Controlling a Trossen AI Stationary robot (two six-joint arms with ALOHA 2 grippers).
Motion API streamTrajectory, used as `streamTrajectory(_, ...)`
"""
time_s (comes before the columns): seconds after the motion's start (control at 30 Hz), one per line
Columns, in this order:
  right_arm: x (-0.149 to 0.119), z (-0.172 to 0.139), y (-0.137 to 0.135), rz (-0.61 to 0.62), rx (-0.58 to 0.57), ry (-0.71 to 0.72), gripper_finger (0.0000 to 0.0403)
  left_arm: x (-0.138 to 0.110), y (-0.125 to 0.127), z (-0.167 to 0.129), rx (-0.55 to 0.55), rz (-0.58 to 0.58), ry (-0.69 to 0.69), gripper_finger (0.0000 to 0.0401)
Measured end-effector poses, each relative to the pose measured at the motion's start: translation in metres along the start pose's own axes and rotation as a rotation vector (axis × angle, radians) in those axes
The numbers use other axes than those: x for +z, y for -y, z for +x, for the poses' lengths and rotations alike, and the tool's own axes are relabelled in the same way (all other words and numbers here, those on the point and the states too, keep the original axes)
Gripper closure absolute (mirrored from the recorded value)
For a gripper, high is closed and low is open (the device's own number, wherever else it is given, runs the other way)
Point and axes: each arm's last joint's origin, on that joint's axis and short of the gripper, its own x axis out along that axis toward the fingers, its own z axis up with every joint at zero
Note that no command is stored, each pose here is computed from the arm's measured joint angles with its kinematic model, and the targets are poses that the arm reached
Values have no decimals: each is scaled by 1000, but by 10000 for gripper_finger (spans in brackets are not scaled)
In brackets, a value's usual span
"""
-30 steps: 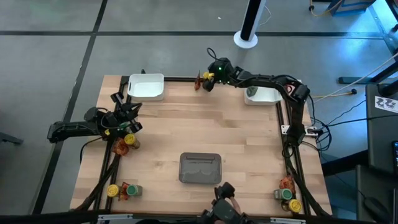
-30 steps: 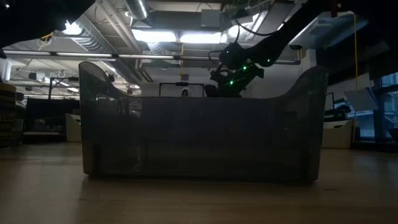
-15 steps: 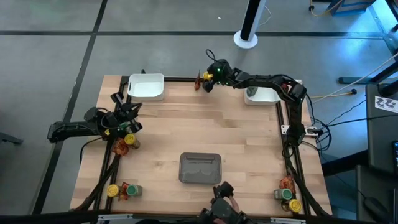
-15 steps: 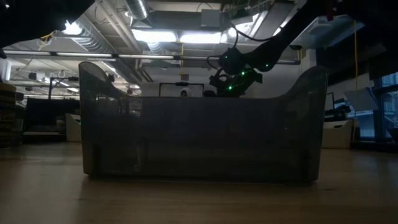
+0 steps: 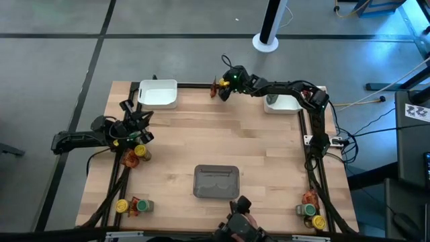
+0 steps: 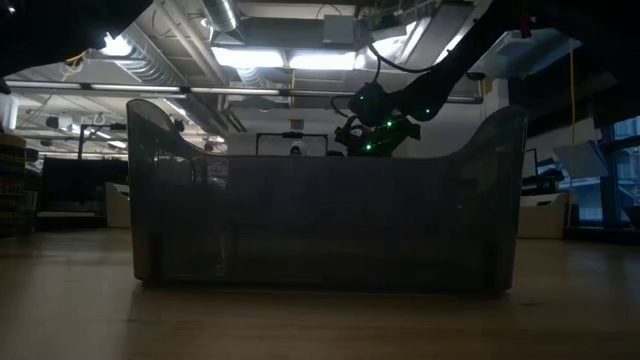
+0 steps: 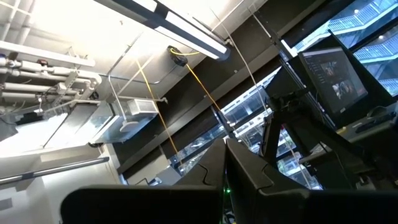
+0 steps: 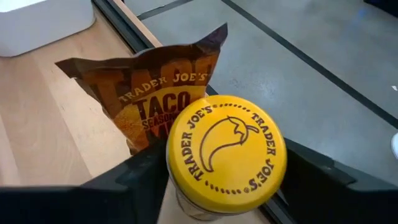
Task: Sort spices by type
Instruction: Put the top center yellow seasoning bottle into the black bin
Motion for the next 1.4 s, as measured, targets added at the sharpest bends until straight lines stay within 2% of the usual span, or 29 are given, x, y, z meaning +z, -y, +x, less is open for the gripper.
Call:
streamTrajectory(0.07,0,0,0,-4,0,3,169,0,0,0,0,0,0,397)
streamTrajectory(0.4,4,-4,-1,-53,0,13,162,0,0,0,0,0,0,397)
streamTrajectory(0.73,35,-57,-7,-92,11,31,160,0,0,0,0,5,0,397)
streamTrajectory(1.07,55,-114,-50,-180,114,62,162,0,0,0,0,5,0,397)
streamTrajectory(1.4,48,-153,-109,-288,262,10,165,0,0,0,0,-15,-1,397)
